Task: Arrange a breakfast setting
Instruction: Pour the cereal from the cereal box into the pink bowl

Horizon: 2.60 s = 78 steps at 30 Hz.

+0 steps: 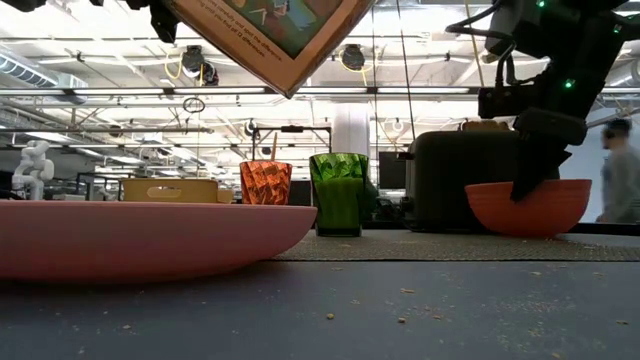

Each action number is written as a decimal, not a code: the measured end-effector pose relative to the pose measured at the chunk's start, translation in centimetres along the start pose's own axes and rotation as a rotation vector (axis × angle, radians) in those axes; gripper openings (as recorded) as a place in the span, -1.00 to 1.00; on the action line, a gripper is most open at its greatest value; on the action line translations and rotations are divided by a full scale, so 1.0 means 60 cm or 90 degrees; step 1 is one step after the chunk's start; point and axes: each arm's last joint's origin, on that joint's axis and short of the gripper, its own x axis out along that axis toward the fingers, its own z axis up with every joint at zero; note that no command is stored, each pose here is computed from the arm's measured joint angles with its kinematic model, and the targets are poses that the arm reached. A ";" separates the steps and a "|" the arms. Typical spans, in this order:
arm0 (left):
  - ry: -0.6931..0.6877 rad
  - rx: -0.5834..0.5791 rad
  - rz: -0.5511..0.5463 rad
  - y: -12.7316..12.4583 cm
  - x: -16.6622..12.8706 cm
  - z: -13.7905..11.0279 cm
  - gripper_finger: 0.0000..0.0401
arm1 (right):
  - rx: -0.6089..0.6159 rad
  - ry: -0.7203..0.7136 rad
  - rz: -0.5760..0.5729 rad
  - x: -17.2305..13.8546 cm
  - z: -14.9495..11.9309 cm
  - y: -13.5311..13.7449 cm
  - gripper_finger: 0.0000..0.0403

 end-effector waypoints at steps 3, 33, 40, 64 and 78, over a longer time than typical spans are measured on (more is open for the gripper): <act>0.000 0.000 0.000 0.000 0.000 0.000 0.05 | -0.011 -0.003 0.043 0.000 0.004 0.006 -0.95; 0.014 0.003 0.001 0.000 0.000 -0.004 0.05 | -0.075 -0.079 0.320 -0.018 0.030 0.057 -0.57; 0.017 -0.031 0.001 0.000 0.000 -0.004 0.05 | -0.077 -0.089 0.317 -0.019 0.032 0.058 -0.21; 0.126 -0.094 0.022 -0.009 0.008 0.086 0.04 | -0.176 -0.380 0.296 -0.146 0.016 -0.035 -0.13; 0.346 -0.094 0.090 -0.027 0.073 0.103 0.04 | -0.125 -0.557 0.198 -0.196 0.005 -0.081 -0.13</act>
